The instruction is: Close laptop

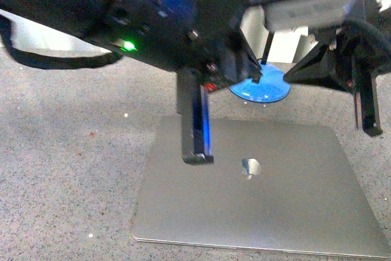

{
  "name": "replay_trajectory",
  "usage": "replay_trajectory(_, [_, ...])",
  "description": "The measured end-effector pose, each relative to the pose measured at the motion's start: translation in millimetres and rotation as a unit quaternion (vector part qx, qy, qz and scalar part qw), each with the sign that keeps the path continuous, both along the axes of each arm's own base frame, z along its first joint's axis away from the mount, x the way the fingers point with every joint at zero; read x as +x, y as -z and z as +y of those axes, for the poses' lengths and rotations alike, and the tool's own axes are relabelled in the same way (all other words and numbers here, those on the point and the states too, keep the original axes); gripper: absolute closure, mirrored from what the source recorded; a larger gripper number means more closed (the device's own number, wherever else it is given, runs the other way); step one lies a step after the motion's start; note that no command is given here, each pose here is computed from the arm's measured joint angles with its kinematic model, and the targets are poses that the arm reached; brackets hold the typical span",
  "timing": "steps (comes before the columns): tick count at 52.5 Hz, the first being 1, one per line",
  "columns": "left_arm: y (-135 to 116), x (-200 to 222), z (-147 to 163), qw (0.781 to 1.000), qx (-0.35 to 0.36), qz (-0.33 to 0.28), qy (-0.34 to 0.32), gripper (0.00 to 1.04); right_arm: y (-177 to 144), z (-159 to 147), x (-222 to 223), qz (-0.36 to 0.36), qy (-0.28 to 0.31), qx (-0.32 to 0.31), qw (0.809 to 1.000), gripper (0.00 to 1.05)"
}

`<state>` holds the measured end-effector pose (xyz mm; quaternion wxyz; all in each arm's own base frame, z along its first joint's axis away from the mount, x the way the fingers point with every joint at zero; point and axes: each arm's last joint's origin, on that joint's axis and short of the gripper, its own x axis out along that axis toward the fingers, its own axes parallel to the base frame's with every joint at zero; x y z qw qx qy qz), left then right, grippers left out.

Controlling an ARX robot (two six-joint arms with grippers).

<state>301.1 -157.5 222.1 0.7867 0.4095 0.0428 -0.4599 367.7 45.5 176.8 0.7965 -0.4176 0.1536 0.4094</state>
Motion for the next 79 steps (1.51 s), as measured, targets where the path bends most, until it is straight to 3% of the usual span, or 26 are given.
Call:
replay_trajectory(12, [-38,-2,81,0.975,-0.129,-0.012,-0.181,1.01,-24,-25,1,-0.063,0.146,0.091,0.983,1.02])
replay_trajectory(18, [-52,-12,123,0.945,-0.202,-0.013,-0.256,1.01,-47,-31,-6,-0.075,0.195,0.162,0.964,1.02])
replay_trajectory(22, [-52,-27,154,0.913,-0.252,0.0,-0.322,1.01,-63,-32,-14,-0.073,0.228,0.222,0.945,1.02])
replay_trajectory(26, [-46,-41,166,0.891,-0.274,0.015,-0.361,1.01,-76,-32,-23,-0.07,0.255,0.27,0.926,1.02])
replay_trajectory(33, [-44,-63,164,0.879,-0.296,0.028,-0.372,1.01,-103,-31,-40,-0.085,0.282,0.314,0.902,1.02])
replay_trajectory(36, [-46,-75,159,0.836,-0.343,-0.034,-0.427,1.01,-111,-29,-50,-0.088,0.279,0.321,0.901,1.02])
replay_trajectory(38, [-42,-86,158,0.811,-0.371,-0.052,-0.449,1.01,-115,-26,-60,-0.121,0.317,0.338,0.878,1.02])
replay_trajectory(39, [-39,-93,158,0.804,-0.38,-0.052,-0.455,1.01,-116,-26,-68,-0.145,0.349,0.355,0.855,1.02])
replay_trajectory(41, [-33,-103,158,0.798,-0.387,-0.047,-0.459,1.01,-114,-27,-82,-0.159,0.379,0.376,0.831,1.02])
replay_trajectory(44, [-27,-114,158,0.793,-0.392,-0.041,-0.464,1.01,-108,-30,-105,-0.161,0.399,0.391,0.814,1.02])
replay_trajectory(54, [-7,-141,157,0.79,-0.405,-0.047,-0.458,1.01,-78,-45,-152,-0.162,0.406,0.413,0.799,1.02])
replay_trajectory(59, [9,-149,157,0.789,-0.403,-0.04,-0.462,1.01,-55,-46,-168,-0.152,0.412,0.409,0.8,1.02])
replay_trajectory(79, [31,-168,157,0.787,-0.408,-0.042,-0.46,1.01,-23,-45,-203,-0.153,0.409,0.411,0.8,1.02])
